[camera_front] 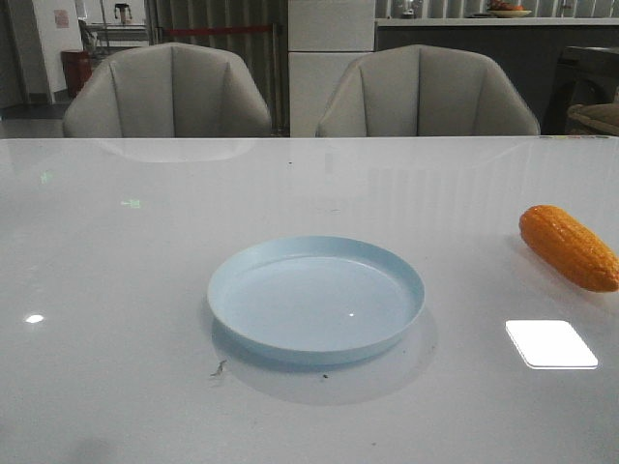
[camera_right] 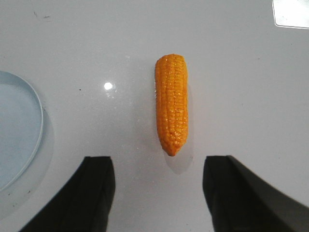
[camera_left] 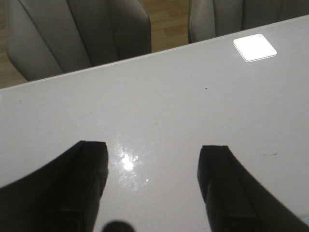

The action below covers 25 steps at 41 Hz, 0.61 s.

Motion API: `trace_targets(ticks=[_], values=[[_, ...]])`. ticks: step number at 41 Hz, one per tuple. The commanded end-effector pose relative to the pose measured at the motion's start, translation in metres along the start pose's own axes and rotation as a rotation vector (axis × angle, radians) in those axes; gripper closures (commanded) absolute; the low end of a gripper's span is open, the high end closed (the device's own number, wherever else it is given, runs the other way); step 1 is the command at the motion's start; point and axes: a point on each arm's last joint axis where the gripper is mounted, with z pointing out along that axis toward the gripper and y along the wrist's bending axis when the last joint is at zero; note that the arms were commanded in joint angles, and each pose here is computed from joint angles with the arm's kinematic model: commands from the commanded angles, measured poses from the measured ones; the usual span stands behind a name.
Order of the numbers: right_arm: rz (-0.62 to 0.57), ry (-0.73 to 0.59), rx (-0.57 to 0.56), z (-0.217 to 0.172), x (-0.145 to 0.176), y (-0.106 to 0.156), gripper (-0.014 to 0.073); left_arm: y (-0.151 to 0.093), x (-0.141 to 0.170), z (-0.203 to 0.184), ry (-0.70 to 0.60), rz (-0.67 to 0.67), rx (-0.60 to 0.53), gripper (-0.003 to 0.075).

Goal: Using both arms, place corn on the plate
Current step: 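Release the plate and raise the left gripper away, then lower the right gripper over the orange corn cob and close on it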

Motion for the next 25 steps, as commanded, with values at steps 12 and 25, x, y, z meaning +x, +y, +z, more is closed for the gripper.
trace_targets(ticks=[12, 25], values=[[-0.029, -0.109, 0.011, -0.009, -0.017, -0.001, 0.0085, -0.01, 0.095, -0.052, -0.241, -0.021, -0.061, 0.0265], [-0.029, -0.094, 0.011, -0.008, -0.016, -0.001, 0.0085, -0.004, 0.173, -0.091, -0.202, -0.074, -0.147, 0.0265]])
